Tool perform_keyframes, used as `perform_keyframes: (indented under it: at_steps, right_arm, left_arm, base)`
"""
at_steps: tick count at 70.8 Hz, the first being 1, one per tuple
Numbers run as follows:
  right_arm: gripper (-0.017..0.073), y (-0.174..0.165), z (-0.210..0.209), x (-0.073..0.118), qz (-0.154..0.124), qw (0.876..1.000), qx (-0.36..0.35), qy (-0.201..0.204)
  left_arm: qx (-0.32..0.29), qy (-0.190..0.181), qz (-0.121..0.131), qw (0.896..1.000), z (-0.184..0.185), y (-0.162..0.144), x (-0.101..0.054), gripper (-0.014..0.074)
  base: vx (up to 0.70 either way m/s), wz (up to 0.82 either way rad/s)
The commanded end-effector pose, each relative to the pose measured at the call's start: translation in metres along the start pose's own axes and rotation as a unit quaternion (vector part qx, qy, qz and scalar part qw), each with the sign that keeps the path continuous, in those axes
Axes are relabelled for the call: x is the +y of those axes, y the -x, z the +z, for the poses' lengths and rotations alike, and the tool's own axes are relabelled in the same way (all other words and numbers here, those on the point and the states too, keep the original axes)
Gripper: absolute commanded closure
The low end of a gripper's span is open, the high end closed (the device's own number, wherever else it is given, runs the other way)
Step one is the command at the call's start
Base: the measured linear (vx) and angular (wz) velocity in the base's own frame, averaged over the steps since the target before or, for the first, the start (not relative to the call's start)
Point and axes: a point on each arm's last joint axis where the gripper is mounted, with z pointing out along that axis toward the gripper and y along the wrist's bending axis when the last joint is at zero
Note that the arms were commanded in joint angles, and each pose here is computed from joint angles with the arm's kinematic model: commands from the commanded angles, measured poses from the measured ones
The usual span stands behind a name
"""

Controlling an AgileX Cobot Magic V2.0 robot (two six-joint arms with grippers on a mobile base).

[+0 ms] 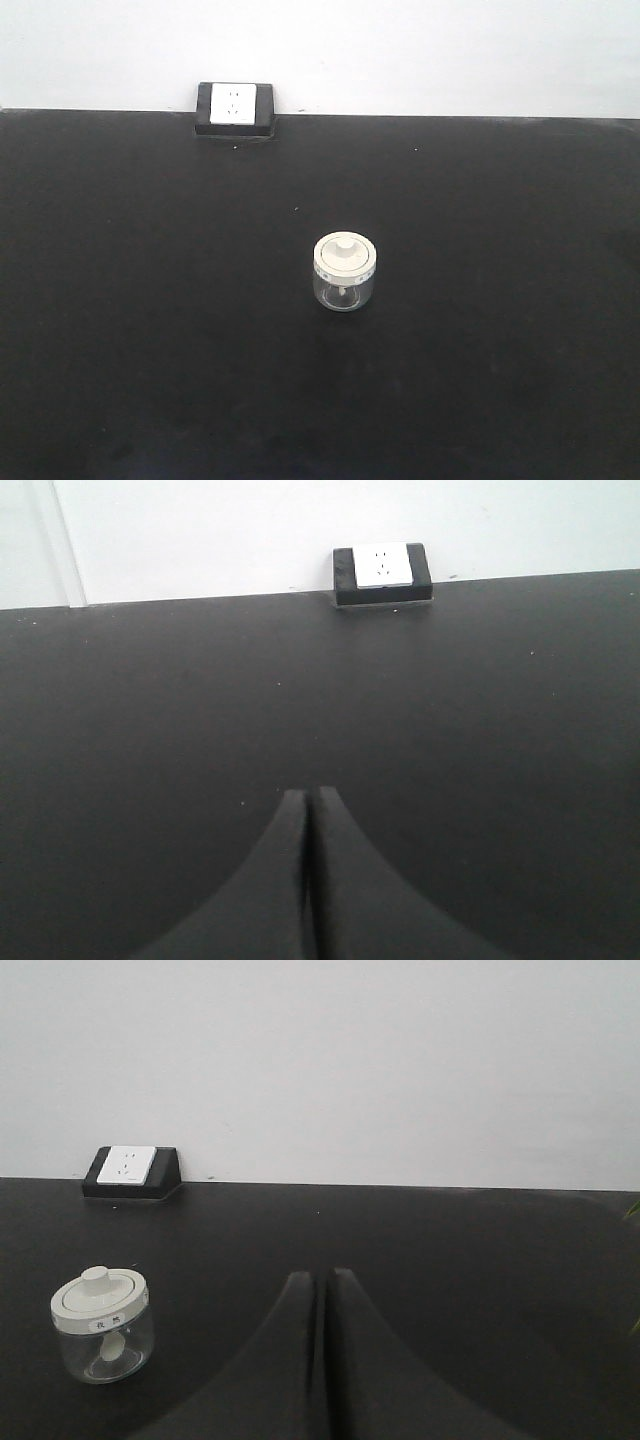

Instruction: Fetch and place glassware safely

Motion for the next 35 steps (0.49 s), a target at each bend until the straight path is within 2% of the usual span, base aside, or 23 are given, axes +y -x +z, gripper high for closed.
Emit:
perform_keyframes:
  at_steps: [1, 35]
  right_arm:
    - [0.0563, 0.0141, -0.0013, 0.0016, -0.008, 0.999, -0.04, 0.008]
    - [0.0563, 0.014, -0.0013, 0.0016, -0.008, 0.999, -0.039, 0.008]
  left_arm:
    - [-0.054, -0.003, -0.009, 0.998, -0.002, 0.0004, -0.0007, 0.0601]
    - [-0.063, -0.003, -0.009, 0.998, 0.0005, -0.0041, -0.001, 0.0601]
  base:
    - [0.0, 0.0]
    - [0.0, 0.0]
